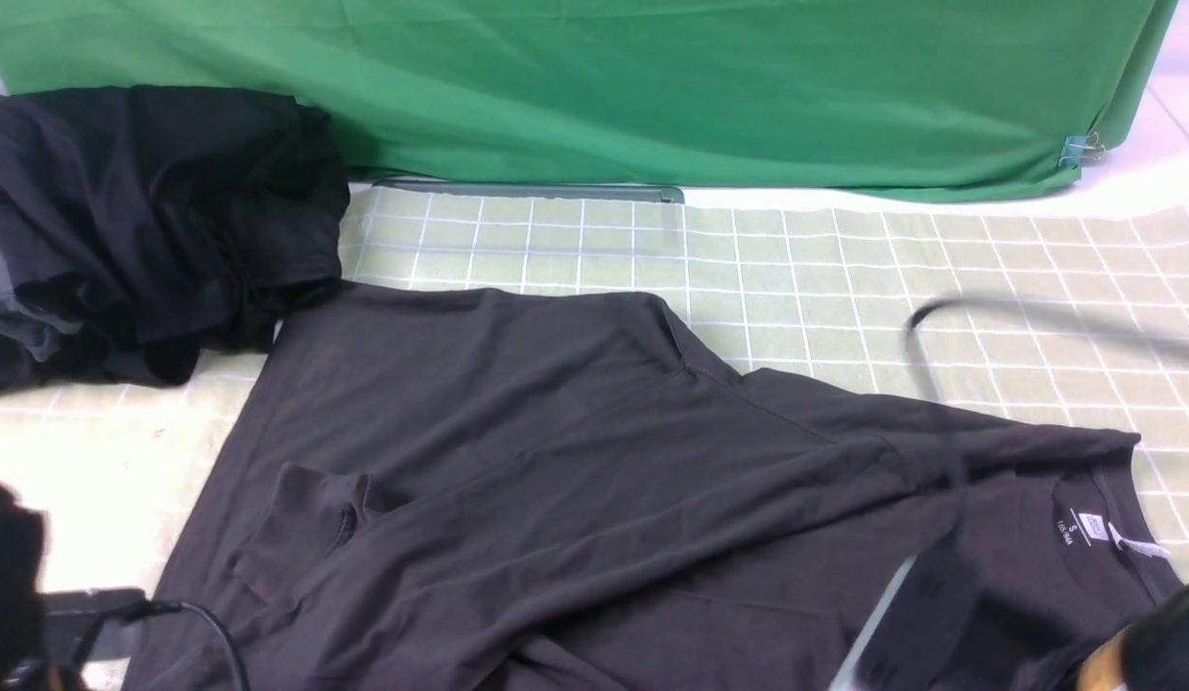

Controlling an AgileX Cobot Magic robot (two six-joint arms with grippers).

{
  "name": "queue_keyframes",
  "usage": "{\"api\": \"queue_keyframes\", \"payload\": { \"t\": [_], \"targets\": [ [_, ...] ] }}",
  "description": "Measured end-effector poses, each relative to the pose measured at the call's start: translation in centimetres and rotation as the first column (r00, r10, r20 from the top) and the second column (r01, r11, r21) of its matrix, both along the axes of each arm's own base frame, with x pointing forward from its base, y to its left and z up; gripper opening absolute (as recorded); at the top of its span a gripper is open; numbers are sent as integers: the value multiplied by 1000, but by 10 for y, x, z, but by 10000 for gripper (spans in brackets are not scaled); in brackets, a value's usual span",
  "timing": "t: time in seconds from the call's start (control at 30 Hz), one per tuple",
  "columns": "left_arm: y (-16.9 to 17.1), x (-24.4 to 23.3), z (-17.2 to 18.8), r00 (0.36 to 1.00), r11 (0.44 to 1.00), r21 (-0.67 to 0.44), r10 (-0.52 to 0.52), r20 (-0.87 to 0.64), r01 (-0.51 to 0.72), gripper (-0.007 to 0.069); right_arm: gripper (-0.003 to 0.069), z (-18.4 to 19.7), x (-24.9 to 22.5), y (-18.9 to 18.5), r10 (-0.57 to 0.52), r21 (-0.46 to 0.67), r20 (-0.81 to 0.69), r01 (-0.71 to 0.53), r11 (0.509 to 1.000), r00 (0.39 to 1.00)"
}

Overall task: Fold a long-sleeved shirt over a green coffee tablecloth.
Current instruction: 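Grasp the near edge of the shirt at its hem and shoulder corners, then fold the black garment in half by bringing its near edge over to the far edge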

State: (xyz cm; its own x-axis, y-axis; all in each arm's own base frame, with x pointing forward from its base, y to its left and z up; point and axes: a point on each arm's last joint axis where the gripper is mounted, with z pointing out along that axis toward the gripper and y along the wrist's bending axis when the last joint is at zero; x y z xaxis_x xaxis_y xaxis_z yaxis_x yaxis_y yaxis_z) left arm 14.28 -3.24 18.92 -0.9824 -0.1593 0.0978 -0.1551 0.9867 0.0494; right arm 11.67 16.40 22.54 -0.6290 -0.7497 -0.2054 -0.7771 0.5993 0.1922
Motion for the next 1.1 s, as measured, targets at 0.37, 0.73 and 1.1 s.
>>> {"api": "queue_keyframes", "payload": {
  "t": [0.37, 0.73, 1.1],
  "targets": [
    [1, -24, 29, 991, 996, -84, 33, 133, -22, 3, 519, -59, -13, 42, 45, -123, -18, -47, 991, 999],
    [0, -36, 58, 970, 988, -154, 57, 236, -20, 3, 34, -41, -15, 31, 47, -146, 31, -42, 988, 998],
    [-2, 54, 138, 876, 1000, -12, 31, 481, -29, 3, 31, 56, 57, -2, -105, -12, 336, 116, 993, 936]
  ]
}}
